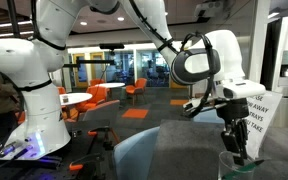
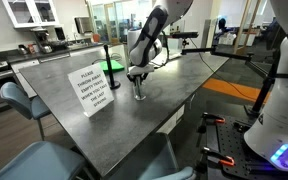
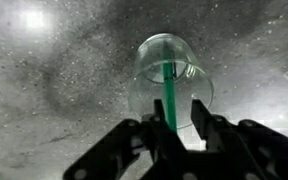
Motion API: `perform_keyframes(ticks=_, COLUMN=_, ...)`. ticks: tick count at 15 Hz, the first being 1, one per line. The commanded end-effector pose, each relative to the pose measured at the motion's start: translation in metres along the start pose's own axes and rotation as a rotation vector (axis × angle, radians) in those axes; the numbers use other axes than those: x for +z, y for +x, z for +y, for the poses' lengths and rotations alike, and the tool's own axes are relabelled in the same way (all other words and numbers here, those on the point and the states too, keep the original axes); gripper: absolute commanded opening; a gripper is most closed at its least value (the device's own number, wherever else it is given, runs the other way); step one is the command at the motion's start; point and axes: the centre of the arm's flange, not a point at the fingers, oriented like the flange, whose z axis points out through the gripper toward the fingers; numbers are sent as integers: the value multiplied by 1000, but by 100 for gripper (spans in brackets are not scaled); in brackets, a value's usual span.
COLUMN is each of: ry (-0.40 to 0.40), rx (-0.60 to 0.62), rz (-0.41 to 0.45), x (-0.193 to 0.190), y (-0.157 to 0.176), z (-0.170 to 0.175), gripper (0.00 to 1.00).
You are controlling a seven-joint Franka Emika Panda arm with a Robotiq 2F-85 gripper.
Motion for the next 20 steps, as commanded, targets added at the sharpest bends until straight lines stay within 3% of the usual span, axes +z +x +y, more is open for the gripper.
perform_keyframes(ticks=1, ry=-21, rx=-18, rz=-29, x=4, y=5, z=-5, gripper=34)
perform_keyframes(ticks=12, ry=-23, rx=-54, rz=-46, x=27, y=8, z=-9, gripper=28)
perform_keyframes(ticks=13, ry=-26, rx=-52, rz=-46, x=29, y=8, z=-10, gripper=24)
perform_keyframes(ticks=14, ry=-25, rx=-57, rz=-46, x=30, y=8, z=-11, gripper=9)
perform_keyframes(ticks=15, ry=-26, rx=-62, rz=-41, x=30, y=8, z=-12, gripper=5)
perform_keyframes(ticks=17, ry=-26, rx=-78, rz=-36, x=31, y=8, z=-13, gripper=0)
perform_keyframes(ticks=20, ry=-26, rx=-88, rz=-24, x=21, y=7, z=-12, gripper=3)
